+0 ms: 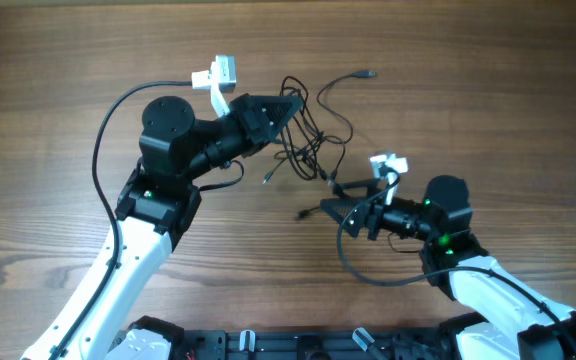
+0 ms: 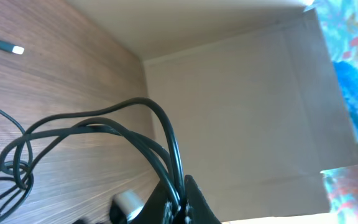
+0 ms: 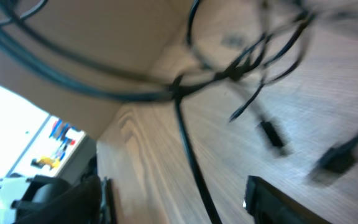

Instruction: Untangle cables

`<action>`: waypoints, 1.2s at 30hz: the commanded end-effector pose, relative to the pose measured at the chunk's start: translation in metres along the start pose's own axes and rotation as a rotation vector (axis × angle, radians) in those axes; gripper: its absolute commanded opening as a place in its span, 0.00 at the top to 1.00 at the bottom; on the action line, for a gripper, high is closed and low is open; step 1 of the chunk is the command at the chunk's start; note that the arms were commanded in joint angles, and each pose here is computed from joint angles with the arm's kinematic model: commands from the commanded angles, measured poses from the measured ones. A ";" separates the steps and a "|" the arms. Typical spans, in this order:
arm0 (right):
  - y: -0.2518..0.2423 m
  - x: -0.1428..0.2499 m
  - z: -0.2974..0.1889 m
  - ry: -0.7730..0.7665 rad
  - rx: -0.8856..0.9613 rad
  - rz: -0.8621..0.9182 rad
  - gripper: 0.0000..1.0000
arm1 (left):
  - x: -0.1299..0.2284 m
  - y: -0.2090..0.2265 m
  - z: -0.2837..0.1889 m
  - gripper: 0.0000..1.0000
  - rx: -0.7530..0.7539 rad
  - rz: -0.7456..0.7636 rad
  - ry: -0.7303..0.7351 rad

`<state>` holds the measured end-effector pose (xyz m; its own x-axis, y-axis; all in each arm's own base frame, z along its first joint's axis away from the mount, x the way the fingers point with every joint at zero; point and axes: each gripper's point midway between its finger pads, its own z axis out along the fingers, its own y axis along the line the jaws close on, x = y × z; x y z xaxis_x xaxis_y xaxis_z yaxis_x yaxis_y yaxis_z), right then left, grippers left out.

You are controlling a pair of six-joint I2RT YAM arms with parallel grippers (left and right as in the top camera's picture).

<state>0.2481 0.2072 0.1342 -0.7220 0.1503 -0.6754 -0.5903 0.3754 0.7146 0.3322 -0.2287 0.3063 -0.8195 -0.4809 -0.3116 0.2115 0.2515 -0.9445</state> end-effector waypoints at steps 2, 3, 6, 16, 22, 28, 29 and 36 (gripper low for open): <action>-0.004 -0.009 0.003 -0.044 0.043 0.005 0.95 | -0.006 -0.011 -0.003 0.95 0.036 -0.046 -0.008; -0.005 -0.014 0.000 -0.061 0.042 0.037 0.95 | -0.005 -0.009 -0.003 0.96 0.030 -0.022 -0.006; 0.012 -0.032 -0.016 -0.088 -0.075 0.045 0.95 | 0.006 0.004 -0.001 0.96 -0.016 0.181 0.039; 0.034 -0.059 -0.042 -0.150 -0.179 -0.043 0.95 | 0.096 -0.007 0.021 0.96 0.076 0.668 0.280; 0.000 -0.062 -0.039 -0.202 -0.043 0.058 0.95 | 0.144 -0.045 0.028 0.96 0.238 0.735 0.350; 0.007 -0.066 -0.036 -0.219 -0.055 0.026 0.95 | 0.168 -0.059 0.028 0.96 0.302 0.753 0.384; 0.008 -0.065 -0.035 -0.218 -0.056 0.027 0.95 | 0.167 -0.059 0.028 0.96 0.299 0.753 0.381; 0.000 -0.071 -0.048 -0.233 -0.052 0.105 0.00 | 0.115 -0.034 0.041 0.96 0.069 0.568 0.184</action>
<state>0.2751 0.1677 0.1881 -0.6682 0.3520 -0.6555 -0.5814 0.3028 0.7552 0.2193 -0.3417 0.2972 -0.5720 0.0016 -0.8202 0.7954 0.2454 -0.5542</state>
